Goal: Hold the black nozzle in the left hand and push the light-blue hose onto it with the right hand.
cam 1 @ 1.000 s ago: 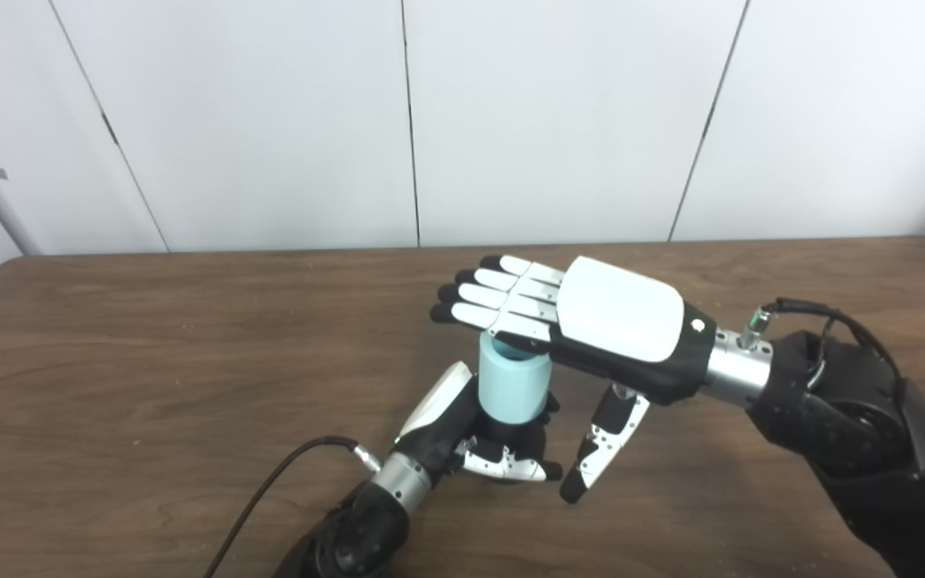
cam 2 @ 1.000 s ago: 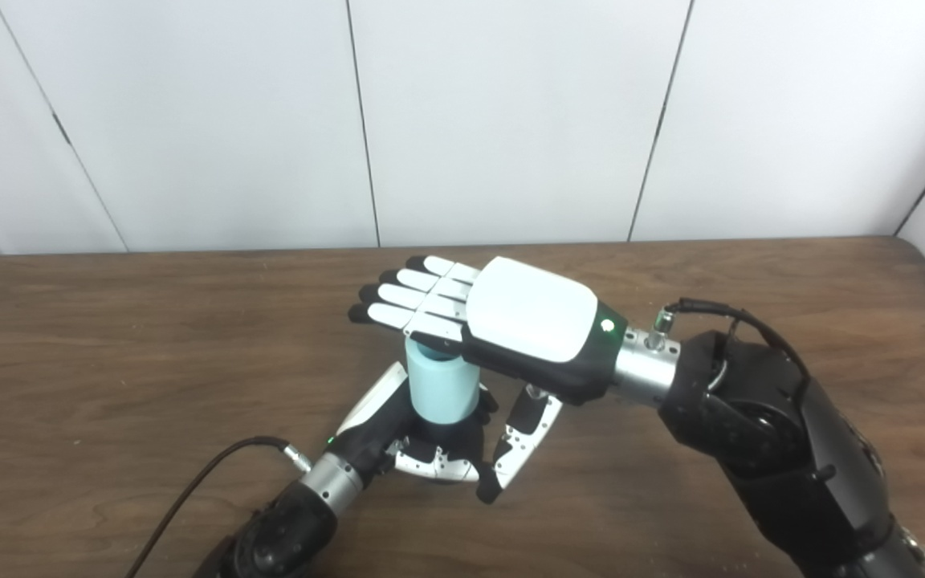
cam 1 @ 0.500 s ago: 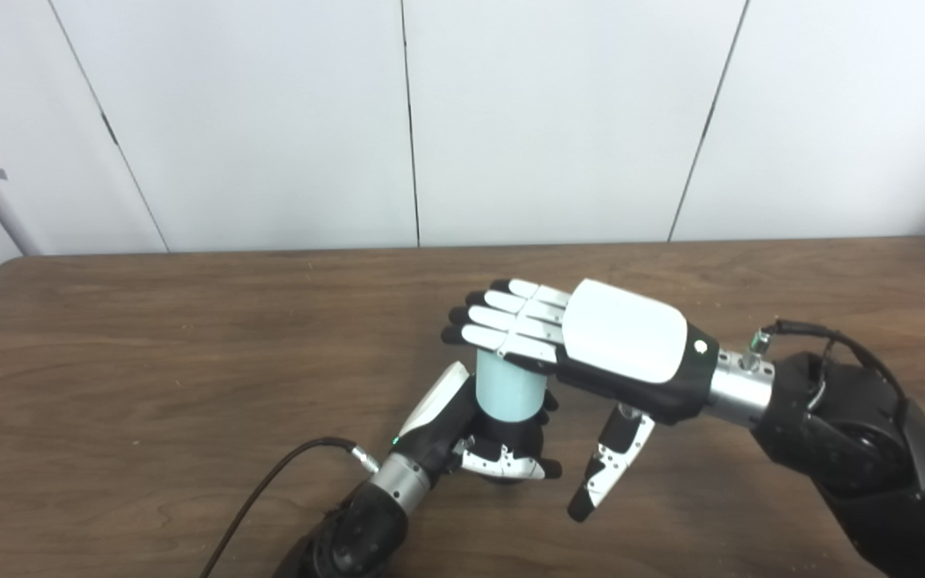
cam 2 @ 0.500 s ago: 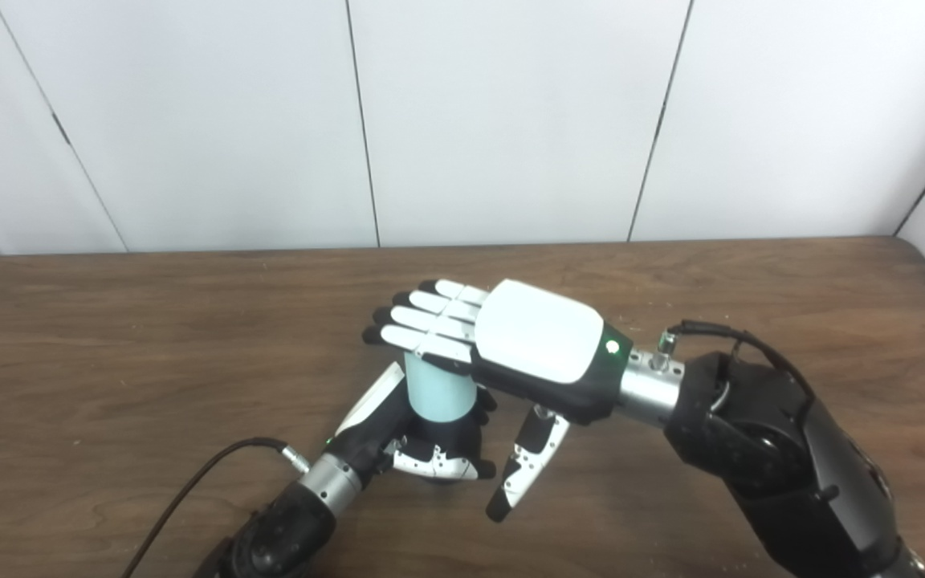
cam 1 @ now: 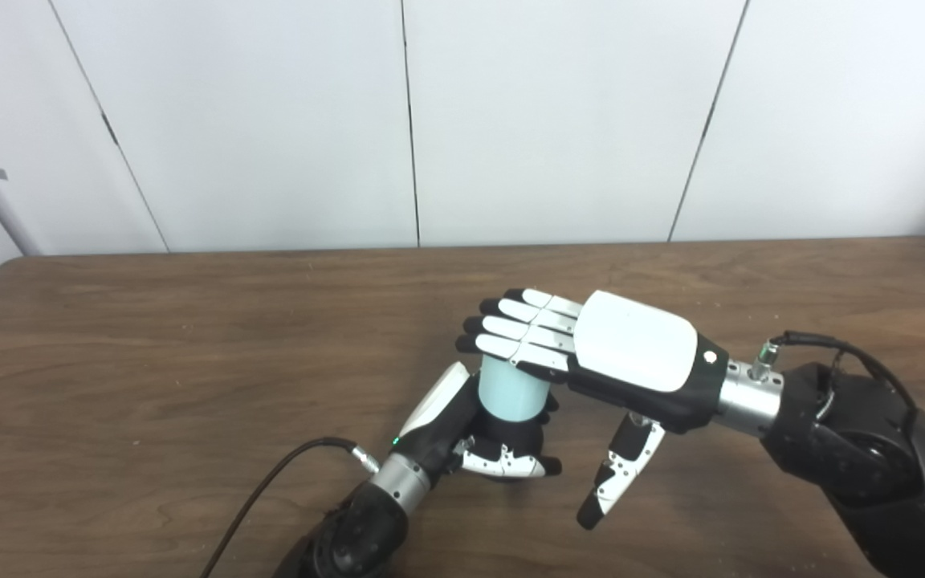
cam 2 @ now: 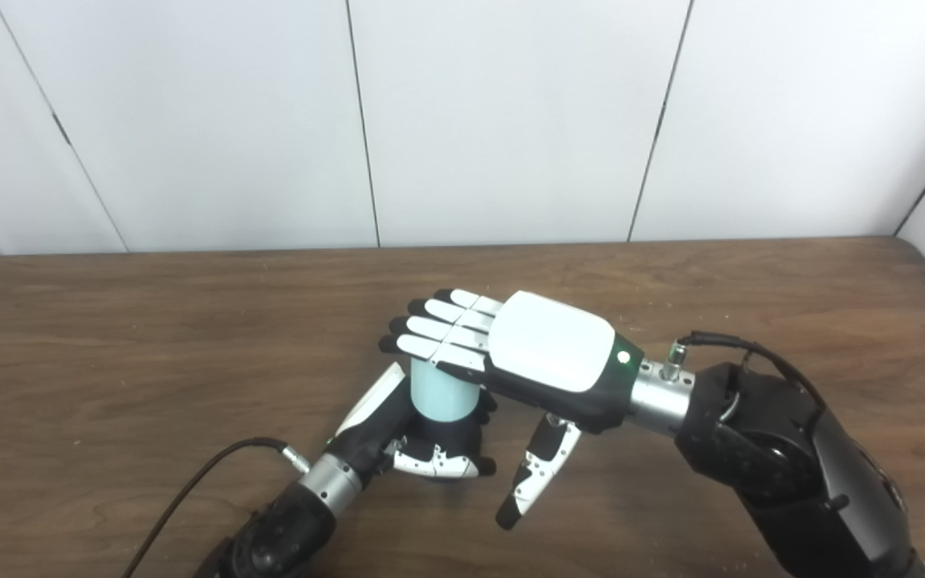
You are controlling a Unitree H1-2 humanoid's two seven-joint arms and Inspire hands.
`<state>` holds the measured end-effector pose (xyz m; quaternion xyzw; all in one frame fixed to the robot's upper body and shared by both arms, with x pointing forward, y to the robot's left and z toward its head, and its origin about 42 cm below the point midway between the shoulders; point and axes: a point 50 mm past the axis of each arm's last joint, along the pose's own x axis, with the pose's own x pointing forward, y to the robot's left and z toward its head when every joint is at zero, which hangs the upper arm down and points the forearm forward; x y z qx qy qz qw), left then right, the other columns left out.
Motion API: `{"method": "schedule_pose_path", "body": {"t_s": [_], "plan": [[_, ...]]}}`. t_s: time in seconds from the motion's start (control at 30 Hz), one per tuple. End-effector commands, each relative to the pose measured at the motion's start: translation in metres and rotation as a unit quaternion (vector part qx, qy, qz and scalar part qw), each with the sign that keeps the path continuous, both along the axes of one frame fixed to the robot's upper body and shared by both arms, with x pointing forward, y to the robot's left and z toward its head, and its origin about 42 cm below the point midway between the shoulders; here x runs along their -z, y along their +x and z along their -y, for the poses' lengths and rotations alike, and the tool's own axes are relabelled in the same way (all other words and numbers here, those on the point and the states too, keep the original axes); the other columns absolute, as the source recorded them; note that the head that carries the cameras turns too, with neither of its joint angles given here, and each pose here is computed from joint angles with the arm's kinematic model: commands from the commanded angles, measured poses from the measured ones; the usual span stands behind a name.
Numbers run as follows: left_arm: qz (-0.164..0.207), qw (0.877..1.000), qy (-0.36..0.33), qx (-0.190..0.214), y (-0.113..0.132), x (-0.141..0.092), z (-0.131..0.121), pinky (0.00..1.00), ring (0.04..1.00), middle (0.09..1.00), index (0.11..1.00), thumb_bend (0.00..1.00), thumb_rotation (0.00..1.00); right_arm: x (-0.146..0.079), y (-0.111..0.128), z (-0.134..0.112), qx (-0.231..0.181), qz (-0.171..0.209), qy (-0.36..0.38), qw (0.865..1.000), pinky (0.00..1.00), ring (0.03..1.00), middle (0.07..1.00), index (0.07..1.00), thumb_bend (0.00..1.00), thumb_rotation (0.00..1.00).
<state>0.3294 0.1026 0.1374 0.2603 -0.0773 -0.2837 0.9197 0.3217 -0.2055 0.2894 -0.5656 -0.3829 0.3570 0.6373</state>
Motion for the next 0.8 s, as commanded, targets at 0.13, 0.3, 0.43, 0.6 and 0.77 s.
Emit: {"method": "schedule_pose_path", "body": {"t_s": [0.13,0.3,0.43,0.6,0.77], "plan": [[-0.072,0.997,0.041,0.007,-0.011,0.027,-0.005,0.88,0.598,0.533,0.483,0.52,0.07,-0.002,-0.004,0.002,-0.008,0.004,-0.016,1.000,1.00,1.000,1.000,1.000,0.84,0.55],[-0.074,0.997,0.035,0.008,-0.010,0.028,-0.006,0.68,0.525,0.503,0.482,0.52,0.07,0.004,-0.006,0.000,-0.014,-0.008,-0.014,1.000,0.99,1.000,1.000,1.000,0.84,0.55],[-0.076,0.997,0.029,0.007,-0.011,0.029,-0.006,0.71,0.480,0.503,0.482,0.52,0.07,0.009,-0.008,-0.002,-0.020,-0.019,-0.013,1.000,0.98,1.000,1.000,1.000,0.84,0.54],[-0.070,0.997,0.040,0.003,-0.013,0.028,-0.005,0.81,0.577,0.543,0.483,0.52,0.07,0.013,-0.010,-0.005,-0.026,-0.028,-0.014,0.999,0.98,1.000,1.000,1.000,0.87,0.52],[-0.067,0.997,0.046,-0.001,-0.014,0.027,-0.006,0.89,0.642,0.598,0.485,0.52,0.08,0.015,-0.010,-0.006,-0.026,-0.031,-0.019,0.999,0.98,1.000,1.000,1.000,0.87,0.52]]}}
